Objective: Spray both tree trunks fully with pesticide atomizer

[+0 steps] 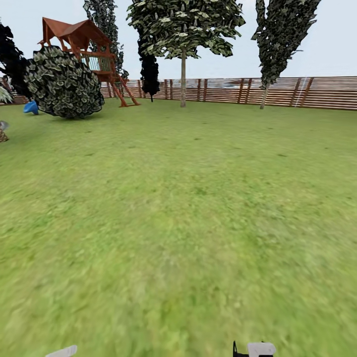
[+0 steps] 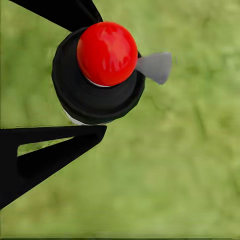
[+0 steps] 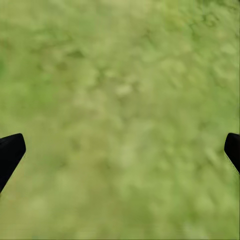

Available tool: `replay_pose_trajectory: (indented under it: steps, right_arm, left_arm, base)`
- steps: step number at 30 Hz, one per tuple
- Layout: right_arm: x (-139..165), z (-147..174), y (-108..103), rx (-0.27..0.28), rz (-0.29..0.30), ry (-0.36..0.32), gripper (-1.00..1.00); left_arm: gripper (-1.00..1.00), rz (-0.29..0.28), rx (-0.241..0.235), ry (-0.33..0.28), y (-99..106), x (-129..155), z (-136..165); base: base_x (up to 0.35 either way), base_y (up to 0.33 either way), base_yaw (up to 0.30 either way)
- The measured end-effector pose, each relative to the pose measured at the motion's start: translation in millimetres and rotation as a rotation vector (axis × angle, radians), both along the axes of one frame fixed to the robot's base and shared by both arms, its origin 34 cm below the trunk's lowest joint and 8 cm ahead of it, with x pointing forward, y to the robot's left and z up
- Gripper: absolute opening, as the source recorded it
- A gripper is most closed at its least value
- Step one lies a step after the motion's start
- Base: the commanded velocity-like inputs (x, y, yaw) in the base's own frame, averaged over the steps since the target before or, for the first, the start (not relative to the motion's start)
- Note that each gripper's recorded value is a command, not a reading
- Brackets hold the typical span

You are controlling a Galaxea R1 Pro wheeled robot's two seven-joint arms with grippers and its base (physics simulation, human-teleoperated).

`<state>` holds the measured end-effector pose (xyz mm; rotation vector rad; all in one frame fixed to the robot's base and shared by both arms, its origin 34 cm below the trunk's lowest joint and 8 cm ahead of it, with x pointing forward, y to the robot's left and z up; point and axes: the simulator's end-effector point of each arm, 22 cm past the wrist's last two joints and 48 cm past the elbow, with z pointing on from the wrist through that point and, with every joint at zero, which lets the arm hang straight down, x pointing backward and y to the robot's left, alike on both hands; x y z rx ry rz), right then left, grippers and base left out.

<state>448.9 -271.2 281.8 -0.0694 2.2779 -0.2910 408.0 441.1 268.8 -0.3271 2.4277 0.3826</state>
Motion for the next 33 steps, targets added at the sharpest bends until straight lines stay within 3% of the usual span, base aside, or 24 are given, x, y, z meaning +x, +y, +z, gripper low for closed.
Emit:
replay_pose_trajectory:
  steps: [33]
  right_arm:
    - [-0.1, 0.0, -0.2, 0.000, 0.000, 0.000, 1.00]
  left_arm:
    - [-1.00, 0.000, 0.000, 0.000, -0.4, 0.0, -0.1]
  base:
    - [0.338, 0.000, 0.000]
